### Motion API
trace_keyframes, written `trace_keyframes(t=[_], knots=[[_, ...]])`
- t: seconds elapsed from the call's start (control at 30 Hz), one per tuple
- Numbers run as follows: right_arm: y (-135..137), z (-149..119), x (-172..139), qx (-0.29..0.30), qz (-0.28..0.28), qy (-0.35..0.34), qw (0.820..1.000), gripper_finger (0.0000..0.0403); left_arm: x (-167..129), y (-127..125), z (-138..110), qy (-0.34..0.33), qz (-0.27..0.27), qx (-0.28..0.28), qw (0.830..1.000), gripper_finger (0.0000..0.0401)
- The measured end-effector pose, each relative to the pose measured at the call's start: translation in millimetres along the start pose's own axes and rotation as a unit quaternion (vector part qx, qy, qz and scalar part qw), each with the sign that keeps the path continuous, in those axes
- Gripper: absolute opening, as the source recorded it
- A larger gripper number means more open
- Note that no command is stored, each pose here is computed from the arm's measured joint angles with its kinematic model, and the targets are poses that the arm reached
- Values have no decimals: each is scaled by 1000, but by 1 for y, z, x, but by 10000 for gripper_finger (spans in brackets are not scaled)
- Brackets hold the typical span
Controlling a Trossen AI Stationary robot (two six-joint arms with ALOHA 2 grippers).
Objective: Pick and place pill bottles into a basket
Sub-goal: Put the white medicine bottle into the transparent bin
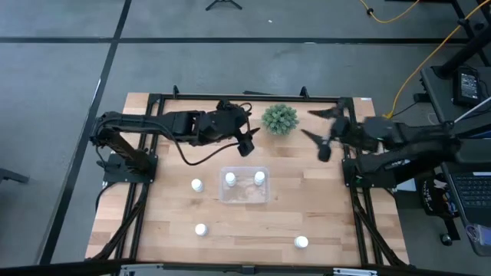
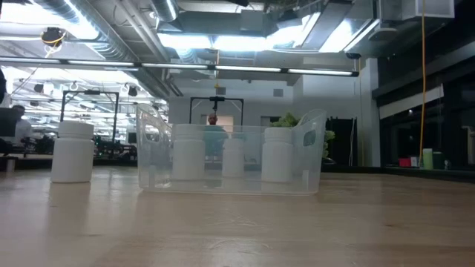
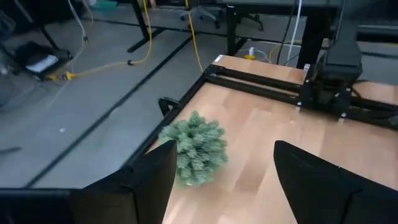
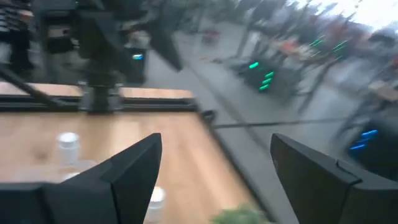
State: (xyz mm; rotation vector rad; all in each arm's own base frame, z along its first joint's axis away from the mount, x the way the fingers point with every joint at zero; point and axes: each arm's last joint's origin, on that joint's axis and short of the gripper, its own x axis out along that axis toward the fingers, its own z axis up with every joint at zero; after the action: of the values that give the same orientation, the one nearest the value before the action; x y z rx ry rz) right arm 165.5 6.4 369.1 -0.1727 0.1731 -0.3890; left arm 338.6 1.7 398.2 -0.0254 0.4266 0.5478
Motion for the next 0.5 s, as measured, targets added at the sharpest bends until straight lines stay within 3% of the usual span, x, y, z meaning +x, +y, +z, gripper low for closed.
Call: trace_keyframes(t=[0.17,0.5], knots=[[2,-18,56,42,97,53,993,302,-2,-1,0,-2,-5,40,999,259],[-5,-18,141,91,184,128,970,302,-30,12,16,-52,6,53,997,259]])
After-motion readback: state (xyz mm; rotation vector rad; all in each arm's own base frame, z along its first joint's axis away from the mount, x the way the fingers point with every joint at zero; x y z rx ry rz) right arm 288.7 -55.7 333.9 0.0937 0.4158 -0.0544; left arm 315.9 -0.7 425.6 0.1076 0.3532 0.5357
